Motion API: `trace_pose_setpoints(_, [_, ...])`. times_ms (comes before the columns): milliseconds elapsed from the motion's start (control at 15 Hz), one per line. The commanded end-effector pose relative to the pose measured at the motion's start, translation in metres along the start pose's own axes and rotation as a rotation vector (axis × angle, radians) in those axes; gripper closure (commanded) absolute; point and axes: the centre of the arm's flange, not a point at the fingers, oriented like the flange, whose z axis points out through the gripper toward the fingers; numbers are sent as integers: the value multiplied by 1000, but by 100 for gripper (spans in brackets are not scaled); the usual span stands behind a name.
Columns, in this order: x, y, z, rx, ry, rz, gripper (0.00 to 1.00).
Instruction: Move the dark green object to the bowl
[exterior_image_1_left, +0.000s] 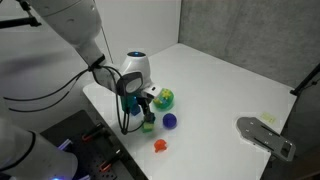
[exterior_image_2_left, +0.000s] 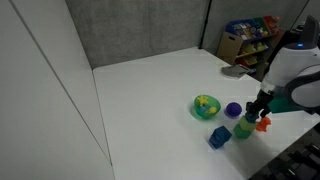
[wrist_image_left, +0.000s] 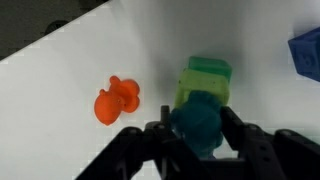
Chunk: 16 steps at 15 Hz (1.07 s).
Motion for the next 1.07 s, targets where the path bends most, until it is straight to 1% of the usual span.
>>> trace_pose_setpoints(0, [7, -11, -6, -22, 29, -13, 75])
trace_pose_setpoints(67, [8, -13, -12, -21, 34, -20, 83])
trace_pose_setpoints(200, [9, -18, -30, -5, 29, -37, 92])
trace_pose_setpoints(267, [10, -21, -38, -6, 29, -40, 91])
trace_pose_setpoints(333, [10, -23, -47, -2, 24, -49, 93])
trace_pose_setpoints(467, [16, -29, -65, -6, 41, -52, 92])
trace_pose_setpoints(533, [20, -32, -73, -5, 43, -55, 94])
trace_pose_setpoints(667, [32, -43, -89, -9, 50, -62, 93])
trace_pose_setpoints(800, [45, -56, -103, -17, 71, -66, 94])
trace_pose_setpoints(1000, [66, -77, -113, -28, 79, -81, 93])
